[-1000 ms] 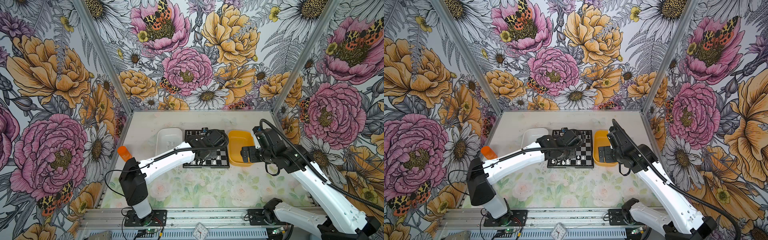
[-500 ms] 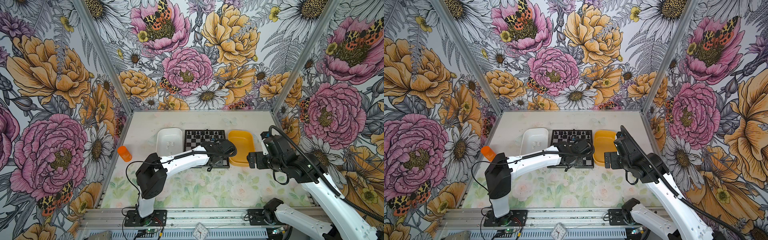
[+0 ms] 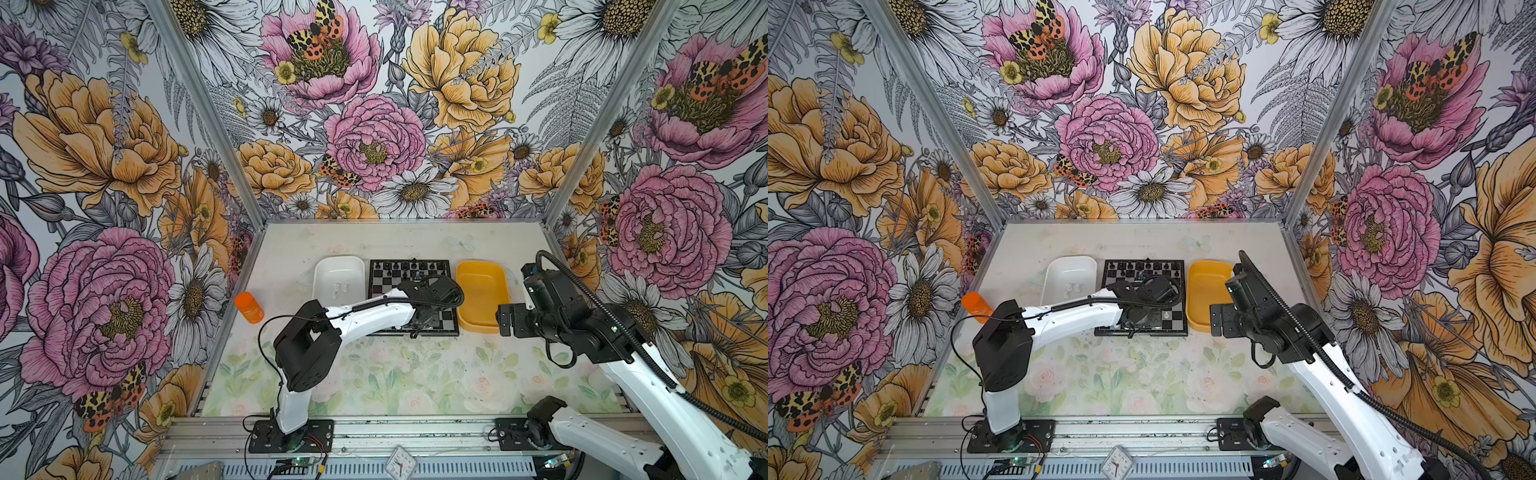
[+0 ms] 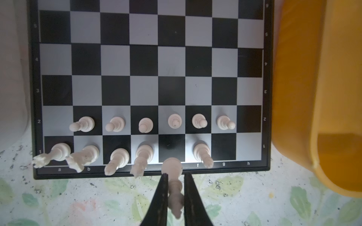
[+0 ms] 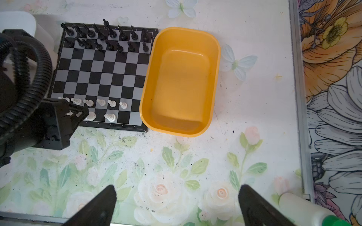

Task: Set up the chess pieces on the board
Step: 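Lower the white piece toward the empty square in the nearest row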

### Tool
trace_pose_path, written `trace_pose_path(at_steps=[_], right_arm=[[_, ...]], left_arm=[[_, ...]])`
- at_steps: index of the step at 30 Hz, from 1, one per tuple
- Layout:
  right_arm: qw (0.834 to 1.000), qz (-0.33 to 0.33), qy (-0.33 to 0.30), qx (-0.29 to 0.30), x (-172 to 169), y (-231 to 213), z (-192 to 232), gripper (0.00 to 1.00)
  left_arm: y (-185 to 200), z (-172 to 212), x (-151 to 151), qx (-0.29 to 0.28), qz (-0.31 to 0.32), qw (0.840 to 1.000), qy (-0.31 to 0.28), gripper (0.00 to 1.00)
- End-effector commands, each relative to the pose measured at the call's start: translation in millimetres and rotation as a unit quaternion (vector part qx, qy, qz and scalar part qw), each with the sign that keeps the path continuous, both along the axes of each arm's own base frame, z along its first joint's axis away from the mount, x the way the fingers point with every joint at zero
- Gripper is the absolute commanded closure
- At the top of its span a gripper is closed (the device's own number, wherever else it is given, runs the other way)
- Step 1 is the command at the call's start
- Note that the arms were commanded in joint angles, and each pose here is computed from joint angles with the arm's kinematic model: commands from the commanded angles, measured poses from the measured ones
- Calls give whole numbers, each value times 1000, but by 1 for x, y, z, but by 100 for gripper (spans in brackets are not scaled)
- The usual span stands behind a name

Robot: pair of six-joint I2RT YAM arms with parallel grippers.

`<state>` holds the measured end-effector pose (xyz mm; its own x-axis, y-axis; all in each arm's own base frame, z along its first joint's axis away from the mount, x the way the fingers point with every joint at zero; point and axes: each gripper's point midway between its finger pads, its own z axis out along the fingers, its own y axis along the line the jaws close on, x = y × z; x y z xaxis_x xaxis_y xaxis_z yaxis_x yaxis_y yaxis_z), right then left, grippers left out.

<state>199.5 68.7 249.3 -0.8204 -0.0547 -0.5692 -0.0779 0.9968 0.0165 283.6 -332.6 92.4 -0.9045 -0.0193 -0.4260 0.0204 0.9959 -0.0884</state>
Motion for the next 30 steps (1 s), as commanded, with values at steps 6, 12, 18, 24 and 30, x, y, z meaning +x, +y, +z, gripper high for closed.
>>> trace_pose_path(at_steps=[6, 12, 18, 24, 30], right_arm=[[1000, -15, -12, -8, 7, -5, 10, 0], [1000, -13, -12, -12, 8, -5, 10, 0], [1000, -13, -11, -15, 9, -6, 10, 0], [1000, -12, -10, -17, 10, -6, 9, 0], [1000, -12, -10, -16, 8, -6, 9, 0]], left_arm=[[-5, -12, 6, -11, -7, 1000, 11, 90], [-6, -16, 9, -12, -5, 1000, 14, 90], [-3, -21, 9, -7, -4, 1000, 19, 90], [-1, -28, 6, -2, -3, 1000, 26, 89], [0, -28, 7, 0, -2, 1000, 25, 86]])
